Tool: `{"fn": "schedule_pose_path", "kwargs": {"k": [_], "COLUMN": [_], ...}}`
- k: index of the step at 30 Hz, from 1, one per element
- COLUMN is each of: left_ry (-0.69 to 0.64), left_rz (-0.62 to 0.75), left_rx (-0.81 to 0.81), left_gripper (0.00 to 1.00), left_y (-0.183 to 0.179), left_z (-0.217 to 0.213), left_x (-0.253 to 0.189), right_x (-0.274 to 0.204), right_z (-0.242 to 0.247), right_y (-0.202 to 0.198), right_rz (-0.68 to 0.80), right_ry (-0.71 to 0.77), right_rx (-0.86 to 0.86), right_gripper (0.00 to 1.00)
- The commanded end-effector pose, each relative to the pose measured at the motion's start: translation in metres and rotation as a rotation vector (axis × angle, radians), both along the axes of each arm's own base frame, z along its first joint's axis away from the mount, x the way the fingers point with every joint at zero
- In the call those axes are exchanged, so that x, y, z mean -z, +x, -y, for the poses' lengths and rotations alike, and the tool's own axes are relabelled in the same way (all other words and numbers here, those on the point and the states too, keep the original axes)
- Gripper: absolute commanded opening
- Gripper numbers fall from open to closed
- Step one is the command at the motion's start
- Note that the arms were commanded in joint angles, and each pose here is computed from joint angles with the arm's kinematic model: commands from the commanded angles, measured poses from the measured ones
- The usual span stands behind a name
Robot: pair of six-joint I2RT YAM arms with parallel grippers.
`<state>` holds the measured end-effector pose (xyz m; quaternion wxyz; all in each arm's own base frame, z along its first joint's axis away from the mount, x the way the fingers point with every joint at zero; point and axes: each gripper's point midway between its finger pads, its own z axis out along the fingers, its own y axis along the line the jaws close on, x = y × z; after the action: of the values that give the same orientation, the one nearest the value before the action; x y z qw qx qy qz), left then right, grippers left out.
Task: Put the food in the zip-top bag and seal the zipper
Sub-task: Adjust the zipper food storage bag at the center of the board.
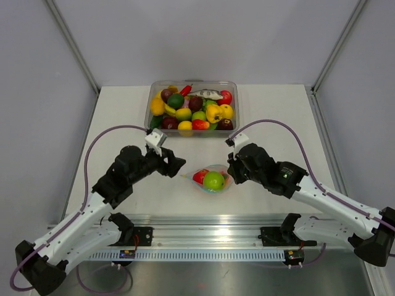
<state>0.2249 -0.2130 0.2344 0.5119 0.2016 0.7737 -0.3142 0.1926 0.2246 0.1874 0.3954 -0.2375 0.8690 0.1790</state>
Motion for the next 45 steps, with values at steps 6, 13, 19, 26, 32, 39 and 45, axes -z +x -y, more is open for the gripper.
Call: {"fn": "schedule_pose_path", "kwargs": {"k": [6,13,19,26,32,39,45], "left_ry": [0.043,0.032,-0.058,-0.001,0.030,0.056,0.091], "left_rz": [0.516,0.514,0.559,0.543,0.549,0.596,0.584], "left_rx": [0.122,0.140,0.212,0.230,0.242,0.276,0.299], "left_gripper": [0.73,0.74,0.75,0.76,0.77,0.77,0.74], "left_y": [-0.011,-0.014,-0.028,-0.026,-0.024,-0.015,-0.003], "left_z": [-0.010,-0.007,0.002,0.002,0.004,0.013,0.010], "left_x": [-0.019,-0.006,0.000,0.019,0.028,0.037,0.047], "right_x": [-0.006,0.002,0.004,0.005,0.012,0.002,-0.003], "right_z": [-0.012,-0.014,-0.016,-0.004,0.003,0.006,0.011], "right_y": [0.012,0.024,0.035,0.046,0.056,0.064,0.061], "right_rz": [-0.039,-0.097,-0.136,-0.184,-0.231,-0.207,-0.205], "right_ry": [0.032,0.040,0.062,0.083,0.075,0.054,0.034], "right_rx": [-0.052,-0.063,-0.077,-0.056,-0.043,-0.051,-0.052], "right_gripper": [0.00,0.00,0.00,0.00,0.00,0.00,0.00]}}
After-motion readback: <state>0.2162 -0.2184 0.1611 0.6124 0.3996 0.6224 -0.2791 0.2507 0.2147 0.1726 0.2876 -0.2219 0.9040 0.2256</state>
